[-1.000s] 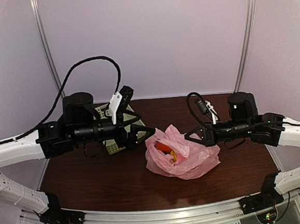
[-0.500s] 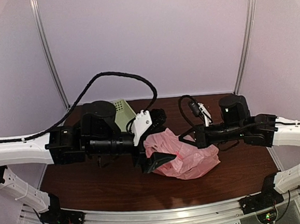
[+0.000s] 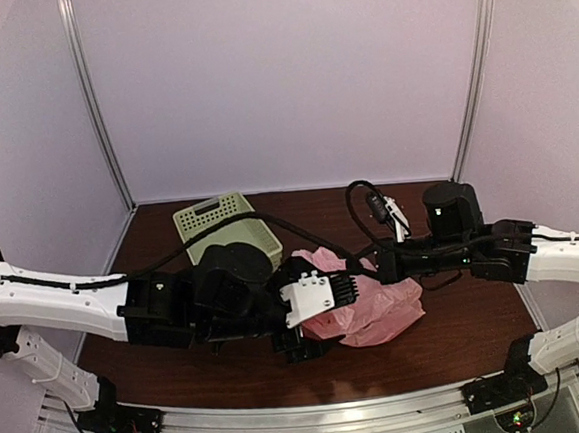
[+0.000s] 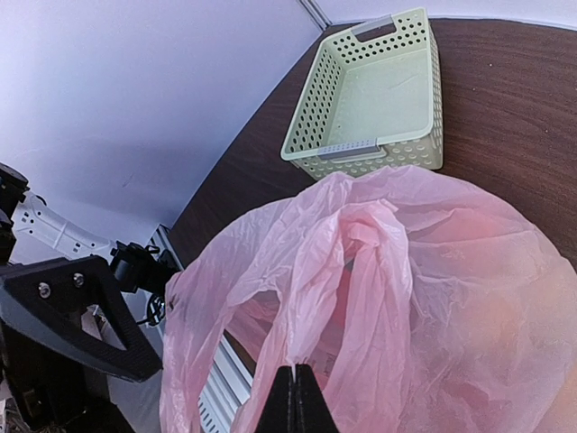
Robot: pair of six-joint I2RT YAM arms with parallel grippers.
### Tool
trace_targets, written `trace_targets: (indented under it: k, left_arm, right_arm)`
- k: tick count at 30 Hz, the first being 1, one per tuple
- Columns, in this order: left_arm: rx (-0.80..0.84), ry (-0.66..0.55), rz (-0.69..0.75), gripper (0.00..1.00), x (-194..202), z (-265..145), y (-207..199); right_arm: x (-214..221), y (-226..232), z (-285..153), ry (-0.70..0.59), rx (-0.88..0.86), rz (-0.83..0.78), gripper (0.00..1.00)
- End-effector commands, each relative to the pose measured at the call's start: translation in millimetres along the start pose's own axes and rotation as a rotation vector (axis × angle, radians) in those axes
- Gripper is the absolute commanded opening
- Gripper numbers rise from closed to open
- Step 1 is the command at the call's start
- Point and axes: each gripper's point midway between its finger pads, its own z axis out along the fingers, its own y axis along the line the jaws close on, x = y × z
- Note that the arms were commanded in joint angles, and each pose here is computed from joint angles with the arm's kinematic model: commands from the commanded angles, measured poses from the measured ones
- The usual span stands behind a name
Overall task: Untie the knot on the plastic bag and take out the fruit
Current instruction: Adjust the bag opening for the takeout bag.
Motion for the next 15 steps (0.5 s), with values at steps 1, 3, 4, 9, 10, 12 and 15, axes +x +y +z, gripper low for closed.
trace_targets:
  k: [1,3,4,9,10,12,15]
  left_arm:
    - [-0.056,0.069,0.115,0.98,14.9,13.4,-2.1]
    - [-0.071,0.084,0.132,0.98,17.0,17.3,-1.8]
    - [-0.096,0.092,0.14,0.98,17.9,18.0,1.3]
    - [-0.198,0.097,0.158,0.85,13.8,20.5,15.6]
    - [-0.222,0.102,0.154,0.79,13.2,21.0,19.7]
    - [-0.274,0.113,0.146,0.67,11.8,21.7,27.9]
    - [-0.366,0.13,0.128,0.47,10.7,21.7,42.6]
  right_arm:
    - [-12.4,5.1,-4.7,-0.043,0.004,0.002,0.0]
    - [-13.1,5.6,-4.5,-0.044,0.004,0.003,0.0]
    - [-13.1,5.7,-4.3,-0.044,0.003,0.003,0.0]
    - [-11.5,3.5,-2.9,-0.041,0.01,0.007,0.0]
    - [-11.1,3.1,-2.4,-0.04,0.01,0.009,0.0]
    - [-10.9,2.3,-1.7,-0.041,0.012,0.012,0.0]
    - [-11.2,1.7,-2.2,-0.046,0.014,0.017,0.0]
